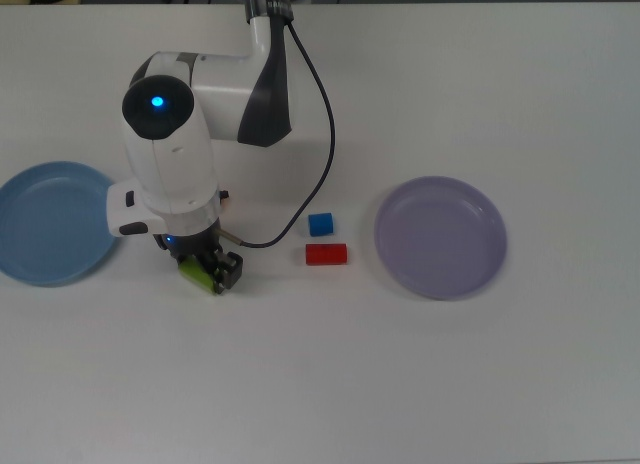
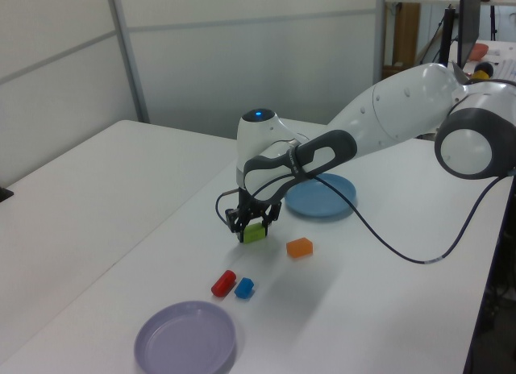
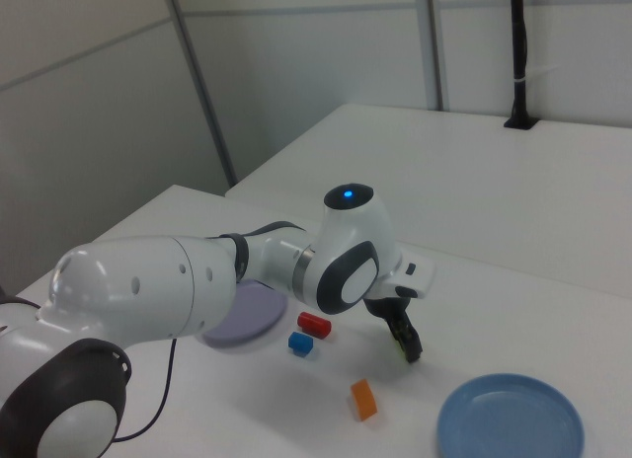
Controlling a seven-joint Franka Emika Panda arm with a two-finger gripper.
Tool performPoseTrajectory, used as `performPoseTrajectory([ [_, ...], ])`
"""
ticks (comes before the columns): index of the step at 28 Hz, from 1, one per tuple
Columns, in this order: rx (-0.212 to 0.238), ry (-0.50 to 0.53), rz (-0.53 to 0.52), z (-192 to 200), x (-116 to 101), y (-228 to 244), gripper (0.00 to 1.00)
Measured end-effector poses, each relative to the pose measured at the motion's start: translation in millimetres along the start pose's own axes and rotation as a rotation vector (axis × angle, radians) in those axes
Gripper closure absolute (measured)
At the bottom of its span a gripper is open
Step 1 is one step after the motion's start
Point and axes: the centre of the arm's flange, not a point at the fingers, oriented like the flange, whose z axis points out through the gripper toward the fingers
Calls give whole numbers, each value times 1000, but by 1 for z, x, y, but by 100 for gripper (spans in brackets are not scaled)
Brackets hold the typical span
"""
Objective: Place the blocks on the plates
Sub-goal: 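Close the gripper on the green block, then carry the green block onto the light blue plate and release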
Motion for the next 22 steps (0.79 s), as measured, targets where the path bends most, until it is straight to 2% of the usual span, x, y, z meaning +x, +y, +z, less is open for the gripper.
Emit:
performPoseTrajectory([
  [7,3,52,17,-41,23,25,34],
  [14,-32,52,-37,-78,51,99,34],
  [19,-54,46,-86,-76,67,159,34],
  [22,-64,27,-100,-66,69,184,34],
])
